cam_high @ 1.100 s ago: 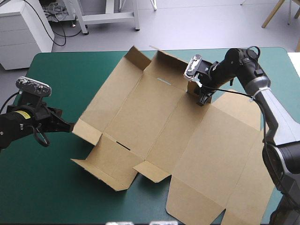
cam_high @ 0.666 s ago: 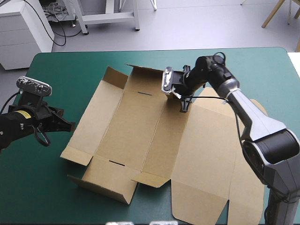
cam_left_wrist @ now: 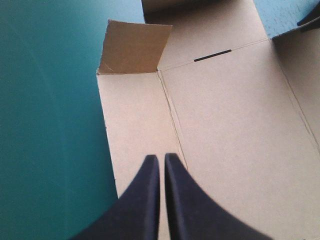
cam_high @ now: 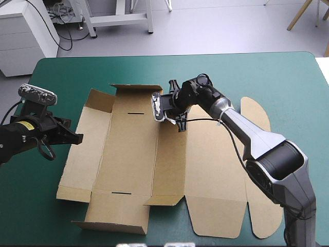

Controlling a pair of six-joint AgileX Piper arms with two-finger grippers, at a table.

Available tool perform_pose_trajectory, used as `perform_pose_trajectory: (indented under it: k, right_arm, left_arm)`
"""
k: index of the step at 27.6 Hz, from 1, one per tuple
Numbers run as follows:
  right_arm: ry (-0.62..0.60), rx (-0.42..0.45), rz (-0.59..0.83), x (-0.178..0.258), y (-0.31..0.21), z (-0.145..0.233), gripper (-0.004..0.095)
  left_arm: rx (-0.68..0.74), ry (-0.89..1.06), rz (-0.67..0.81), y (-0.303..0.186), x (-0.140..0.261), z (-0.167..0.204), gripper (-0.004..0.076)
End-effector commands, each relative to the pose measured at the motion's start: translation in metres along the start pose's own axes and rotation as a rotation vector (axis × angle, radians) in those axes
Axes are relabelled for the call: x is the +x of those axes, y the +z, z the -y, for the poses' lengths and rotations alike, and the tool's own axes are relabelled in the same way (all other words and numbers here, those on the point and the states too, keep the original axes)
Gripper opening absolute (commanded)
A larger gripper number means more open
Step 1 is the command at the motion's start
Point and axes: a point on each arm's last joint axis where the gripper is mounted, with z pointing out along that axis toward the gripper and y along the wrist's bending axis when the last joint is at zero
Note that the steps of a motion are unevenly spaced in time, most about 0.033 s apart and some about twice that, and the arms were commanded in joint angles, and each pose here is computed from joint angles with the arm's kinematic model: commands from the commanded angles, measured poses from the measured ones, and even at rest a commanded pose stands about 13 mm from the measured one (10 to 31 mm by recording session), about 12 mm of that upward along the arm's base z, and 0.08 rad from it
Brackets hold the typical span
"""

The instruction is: Fold the box

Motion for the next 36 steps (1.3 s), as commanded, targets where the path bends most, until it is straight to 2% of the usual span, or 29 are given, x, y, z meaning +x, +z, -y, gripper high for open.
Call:
perform_pose_trajectory:
  k: [1, 6, 9, 10, 11, 15, 17, 18, 21, 26, 29, 33, 36]
  right_arm:
    - [-0.024, 0.160, 0.052, -0.011, -0.037, 0.019, -0.0019]
    - [-0.001, 0.170, 0.056, -0.011, -0.038, 0.020, -0.0019]
    - [0.001, 0.164, 0.055, -0.011, -0.037, 0.020, 0.0065]
    - [0.001, 0.162, 0.054, -0.011, -0.037, 0.020, 0.0124]
    - [0.001, 0.159, 0.054, -0.011, -0.037, 0.019, 0.0279]
    - [0.040, 0.178, 0.061, -0.012, -0.042, 0.021, 0.0662]
    - [0.096, 0.201, 0.073, -0.013, -0.049, 0.023, 0.0748]
    - [0.130, 0.212, 0.077, -0.013, -0.053, 0.025, 0.0751]
    - [0.266, 0.248, 0.091, -0.015, -0.072, 0.028, 0.0716]
    - [0.445, 0.298, 0.078, -0.012, -0.104, 0.030, 0.0570]
    - [0.537, 0.305, 0.045, -0.009, -0.120, 0.028, 0.0412]
    - [0.673, 0.291, -0.032, -0.002, -0.138, 0.020, 0.0130]
    - [0.796, 0.304, -0.120, 0.007, -0.147, 0.016, -0.0016]
  left_arm:
    - [-0.010, -0.011, 0.101, -0.012, -0.010, 0.001, 0.0015]
    - [-0.010, -0.011, 0.101, -0.012, -0.010, 0.001, 0.0015]
    - [-0.010, -0.011, 0.101, -0.012, -0.010, 0.001, 0.0015]
    - [-0.010, -0.011, 0.101, -0.012, -0.010, 0.001, 0.0015]
    - [-0.010, -0.011, 0.101, -0.012, -0.010, 0.001, 0.0015]
    - [-0.015, -0.007, 0.099, -0.012, -0.010, 0.000, 0.0015]
    - [-0.029, 0.003, 0.095, -0.012, -0.009, -0.001, 0.0015]
    - [-0.034, 0.006, 0.093, -0.012, -0.009, -0.001, 0.0015]
    - [-0.045, 0.011, 0.101, -0.012, -0.010, -0.002, 0.0015]
    - [-0.048, 0.012, 0.111, -0.012, -0.011, -0.003, 0.0015]
    - [-0.052, 0.014, 0.110, -0.012, -0.011, -0.003, 0.0015]
    - [-0.051, 0.014, 0.106, -0.012, -0.010, -0.003, 0.0015]
    - [-0.046, 0.014, 0.088, -0.012, -0.009, -0.002, 0.0015]
